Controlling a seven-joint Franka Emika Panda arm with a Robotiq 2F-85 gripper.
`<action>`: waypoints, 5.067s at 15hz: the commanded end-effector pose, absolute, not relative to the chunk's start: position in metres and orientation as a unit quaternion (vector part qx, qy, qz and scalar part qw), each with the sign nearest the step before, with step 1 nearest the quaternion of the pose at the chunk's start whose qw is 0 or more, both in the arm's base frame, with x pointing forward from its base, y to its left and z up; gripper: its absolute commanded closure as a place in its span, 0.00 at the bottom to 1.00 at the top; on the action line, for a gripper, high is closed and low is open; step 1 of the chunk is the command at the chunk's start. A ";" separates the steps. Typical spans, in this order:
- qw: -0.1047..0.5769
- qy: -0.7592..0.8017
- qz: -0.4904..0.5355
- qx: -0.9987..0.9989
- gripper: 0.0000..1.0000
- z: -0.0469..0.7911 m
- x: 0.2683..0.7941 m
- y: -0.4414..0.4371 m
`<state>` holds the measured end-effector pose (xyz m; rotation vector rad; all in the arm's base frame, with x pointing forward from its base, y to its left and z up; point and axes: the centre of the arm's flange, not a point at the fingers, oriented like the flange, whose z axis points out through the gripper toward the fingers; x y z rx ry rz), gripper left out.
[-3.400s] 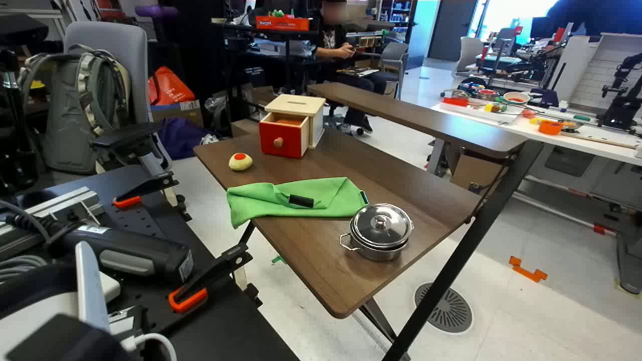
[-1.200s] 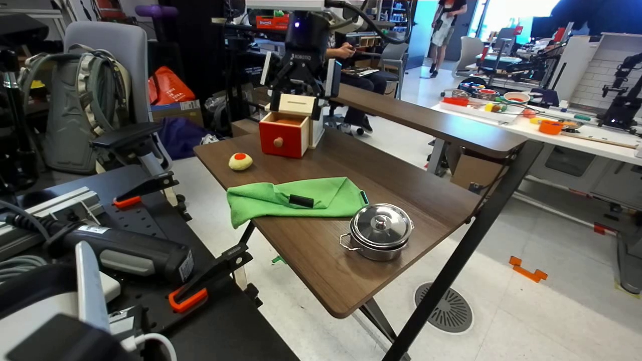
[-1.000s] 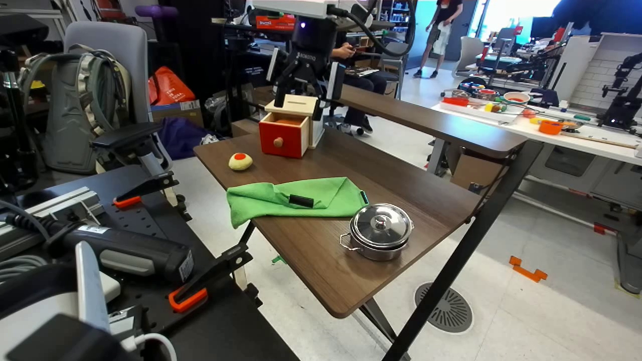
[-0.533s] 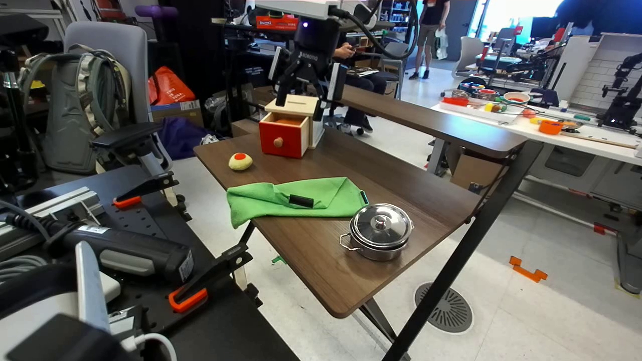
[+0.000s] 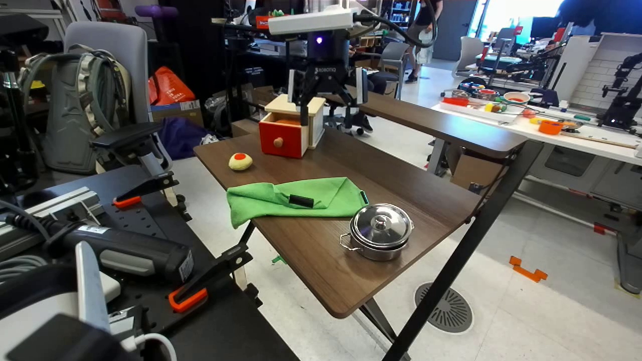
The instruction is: Fold the green towel
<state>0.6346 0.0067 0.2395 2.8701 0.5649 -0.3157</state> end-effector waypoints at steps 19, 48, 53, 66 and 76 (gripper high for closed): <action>0.062 0.299 0.009 0.952 0.00 0.165 0.643 -0.079; 0.101 0.345 -0.170 0.917 0.88 0.096 0.697 -0.069; 0.108 0.353 -0.183 0.911 1.00 0.097 0.704 -0.065; 0.142 0.323 -0.084 0.932 0.99 0.194 0.700 -0.074; 0.180 0.374 -0.116 0.903 0.99 0.178 0.644 -0.013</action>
